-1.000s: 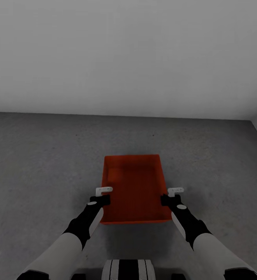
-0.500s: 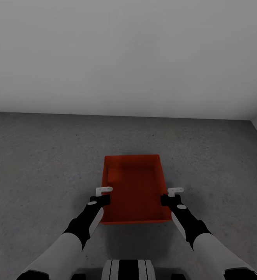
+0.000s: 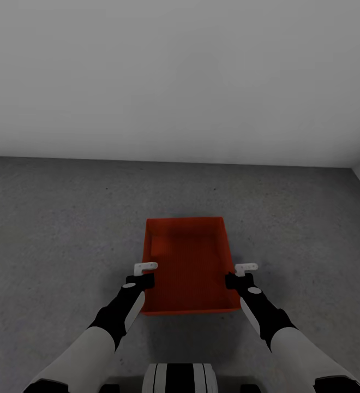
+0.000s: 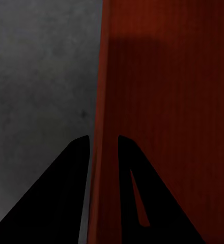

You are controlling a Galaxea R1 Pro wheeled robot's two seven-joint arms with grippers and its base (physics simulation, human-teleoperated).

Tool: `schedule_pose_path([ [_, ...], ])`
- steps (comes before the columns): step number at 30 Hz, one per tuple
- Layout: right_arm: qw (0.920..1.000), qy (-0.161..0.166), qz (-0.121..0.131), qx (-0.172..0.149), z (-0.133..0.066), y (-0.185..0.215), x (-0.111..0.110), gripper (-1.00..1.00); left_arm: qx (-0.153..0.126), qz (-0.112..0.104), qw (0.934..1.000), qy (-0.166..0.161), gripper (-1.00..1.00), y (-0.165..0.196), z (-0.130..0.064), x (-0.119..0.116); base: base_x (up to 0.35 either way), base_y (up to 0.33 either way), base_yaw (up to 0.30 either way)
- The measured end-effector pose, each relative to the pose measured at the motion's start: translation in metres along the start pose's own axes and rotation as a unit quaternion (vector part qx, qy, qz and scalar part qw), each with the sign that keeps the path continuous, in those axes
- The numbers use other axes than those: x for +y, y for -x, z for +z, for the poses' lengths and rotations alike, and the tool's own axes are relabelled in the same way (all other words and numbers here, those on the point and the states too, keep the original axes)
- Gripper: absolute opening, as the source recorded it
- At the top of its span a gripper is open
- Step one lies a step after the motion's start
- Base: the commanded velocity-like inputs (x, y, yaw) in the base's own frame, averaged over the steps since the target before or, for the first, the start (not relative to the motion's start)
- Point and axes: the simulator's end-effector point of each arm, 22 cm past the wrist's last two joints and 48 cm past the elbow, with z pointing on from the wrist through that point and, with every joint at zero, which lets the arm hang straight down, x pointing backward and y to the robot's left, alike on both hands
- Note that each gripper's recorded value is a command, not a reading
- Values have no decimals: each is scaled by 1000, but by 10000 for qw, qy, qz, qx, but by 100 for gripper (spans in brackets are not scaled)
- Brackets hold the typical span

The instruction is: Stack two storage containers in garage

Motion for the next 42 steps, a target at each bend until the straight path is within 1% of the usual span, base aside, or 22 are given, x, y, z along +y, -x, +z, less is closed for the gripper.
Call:
schedule_pose_path([
  [5,10000,-1,1,2,8,-7,0,-100,1,1,10000,0,-100,-6,9,0,0,0,0],
  [8,10000,-5,5,-46,13,-9,0,-100,-43,5,10000,-9,-100,-7,14,0,0,0,0],
  [22,10000,-5,5,-44,13,-8,0,-100,-41,6,10000,-9,-100,-6,14,0,0,0,0],
  [23,10000,-5,5,-44,13,-8,0,100,-41,6,10000,-9,-100,-6,14,0,0,0,0],
  [24,10000,-53,59,0,13,-11,-3,100,-120,-95,9999,-15,100,-2,13,-1,0,0,0],
  [25,10000,-61,67,13,13,-13,-3,100,-322,-379,9988,-34,100,21,10,1,0,0,0],
  [42,9999,-63,63,76,13,-15,-3,100,-345,-396,9986,-26,100,23,10,3,0,0,0],
])
